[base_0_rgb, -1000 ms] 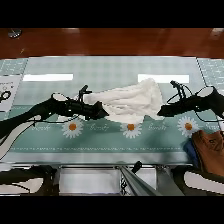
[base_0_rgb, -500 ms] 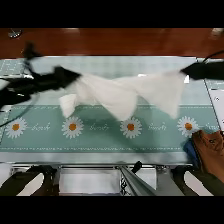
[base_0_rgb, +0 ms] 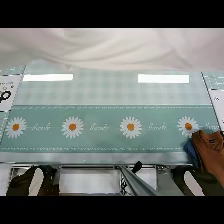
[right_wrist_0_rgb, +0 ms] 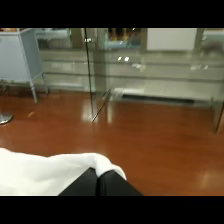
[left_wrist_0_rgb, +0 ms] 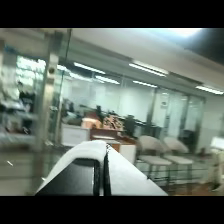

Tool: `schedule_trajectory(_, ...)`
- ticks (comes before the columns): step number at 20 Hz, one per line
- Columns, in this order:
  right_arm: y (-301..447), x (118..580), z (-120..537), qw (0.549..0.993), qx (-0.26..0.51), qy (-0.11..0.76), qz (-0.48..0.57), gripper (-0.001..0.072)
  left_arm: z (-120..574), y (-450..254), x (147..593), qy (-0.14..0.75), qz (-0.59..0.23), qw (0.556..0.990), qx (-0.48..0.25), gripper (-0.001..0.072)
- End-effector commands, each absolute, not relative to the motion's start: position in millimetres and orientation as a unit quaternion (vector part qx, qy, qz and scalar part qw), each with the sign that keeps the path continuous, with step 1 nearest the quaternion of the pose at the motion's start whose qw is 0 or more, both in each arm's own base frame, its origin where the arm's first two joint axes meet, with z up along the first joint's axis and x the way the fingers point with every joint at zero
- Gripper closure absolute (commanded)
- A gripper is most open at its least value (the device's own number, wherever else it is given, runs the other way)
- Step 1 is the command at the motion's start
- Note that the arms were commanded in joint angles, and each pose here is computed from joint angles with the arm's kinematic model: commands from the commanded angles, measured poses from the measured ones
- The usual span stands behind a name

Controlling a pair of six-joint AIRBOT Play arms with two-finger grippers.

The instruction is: Fold the shirts.

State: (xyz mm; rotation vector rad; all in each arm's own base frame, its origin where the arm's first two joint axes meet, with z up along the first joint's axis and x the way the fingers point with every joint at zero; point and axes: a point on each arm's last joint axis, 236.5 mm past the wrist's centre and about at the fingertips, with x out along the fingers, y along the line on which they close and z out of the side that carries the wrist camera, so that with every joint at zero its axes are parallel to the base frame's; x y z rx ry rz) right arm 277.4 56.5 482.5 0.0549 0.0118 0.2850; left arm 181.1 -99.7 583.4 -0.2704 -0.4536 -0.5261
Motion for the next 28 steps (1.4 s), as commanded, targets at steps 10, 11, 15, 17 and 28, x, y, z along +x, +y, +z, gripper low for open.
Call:
schedule_trajectory(10, 1.7, 233.5, 335.9, 0.925, -0.012, 0.377, 0.038, 0.0691, 372.7, -48.5, 195.1, 0.221, -0.076, 0.970, -0.059, 0.0687)
schedule_trajectory(11, 5.2, 241.6, 318.2, 0.913, -0.003, 0.406, 0.052, 0.0691, 346.6, -43.7, 203.6, 0.258, -0.077, 0.960, -0.076, 0.0687)
schedule_trajectory(15, -2.1, 278.3, 213.1, 0.842, 0.028, 0.535, 0.066, 0.0691, 226.3, -21.7, 236.2, 0.386, -0.066, 0.908, -0.153, 0.0688)
schedule_trajectory(17, -7.1, 306.8, 163.8, 0.815, 0.048, 0.574, 0.066, 0.0691, 174.6, -17.1, 257.3, 0.408, -0.061, 0.889, -0.200, 0.0687)
schedule_trajectory(28, 6.7, 487.5, 49.5, 0.840, 0.202, 0.497, 0.083, 0.0691, 57.4, -32.9, 402.4, 0.403, -0.082, 0.871, -0.269, 0.0686)
